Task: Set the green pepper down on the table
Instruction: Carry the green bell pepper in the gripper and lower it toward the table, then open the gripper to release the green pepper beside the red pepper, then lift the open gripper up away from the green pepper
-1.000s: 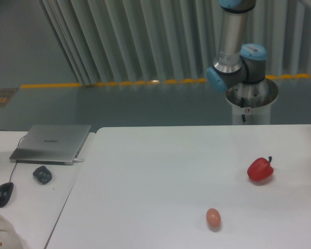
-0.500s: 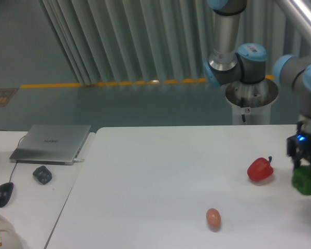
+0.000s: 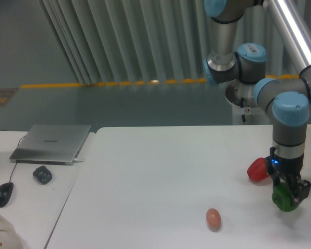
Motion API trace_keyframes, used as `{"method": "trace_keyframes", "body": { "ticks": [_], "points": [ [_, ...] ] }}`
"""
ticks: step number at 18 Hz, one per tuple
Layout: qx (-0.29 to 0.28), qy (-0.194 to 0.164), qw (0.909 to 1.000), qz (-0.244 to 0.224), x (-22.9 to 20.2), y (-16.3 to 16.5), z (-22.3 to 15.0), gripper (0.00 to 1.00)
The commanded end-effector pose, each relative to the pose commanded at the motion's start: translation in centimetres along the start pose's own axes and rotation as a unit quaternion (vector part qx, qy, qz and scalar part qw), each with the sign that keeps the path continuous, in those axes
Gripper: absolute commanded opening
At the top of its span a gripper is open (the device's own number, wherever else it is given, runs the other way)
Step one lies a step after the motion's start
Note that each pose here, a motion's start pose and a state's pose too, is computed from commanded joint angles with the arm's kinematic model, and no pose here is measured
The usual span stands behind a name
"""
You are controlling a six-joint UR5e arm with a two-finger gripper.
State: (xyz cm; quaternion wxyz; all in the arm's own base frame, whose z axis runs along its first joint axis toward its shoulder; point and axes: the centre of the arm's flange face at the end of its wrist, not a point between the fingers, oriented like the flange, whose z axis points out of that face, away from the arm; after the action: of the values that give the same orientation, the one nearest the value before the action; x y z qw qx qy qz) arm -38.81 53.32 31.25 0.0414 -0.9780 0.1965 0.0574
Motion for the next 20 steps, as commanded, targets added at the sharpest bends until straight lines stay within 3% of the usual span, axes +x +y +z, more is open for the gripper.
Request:
{"method": "trace_keyframes", "body": {
  "ticks": [1,2,7,13,17,20],
  "points": [
    [0.0,0.001,1.0,0.0,0.0,0.0,0.1,0.78],
    [0.0,-0.002,1.0,0.003,-0.1,0.0,-0.1,1.0],
    [-0.049,-0.031,0.9982,0.012,0.2,0.5,-2.0,1.0],
    [-0.041,-0.057,0.9973,0.021,-0.1,1.6,-6.1,1.0],
    [-0.054,-0.036,0.9913,0.115,-2.4,5.3,-7.3,1.0],
    [-0.052,-0.02,0.9916,0.116,-4.1,7.9,-7.7,1.0]
  ]
}}
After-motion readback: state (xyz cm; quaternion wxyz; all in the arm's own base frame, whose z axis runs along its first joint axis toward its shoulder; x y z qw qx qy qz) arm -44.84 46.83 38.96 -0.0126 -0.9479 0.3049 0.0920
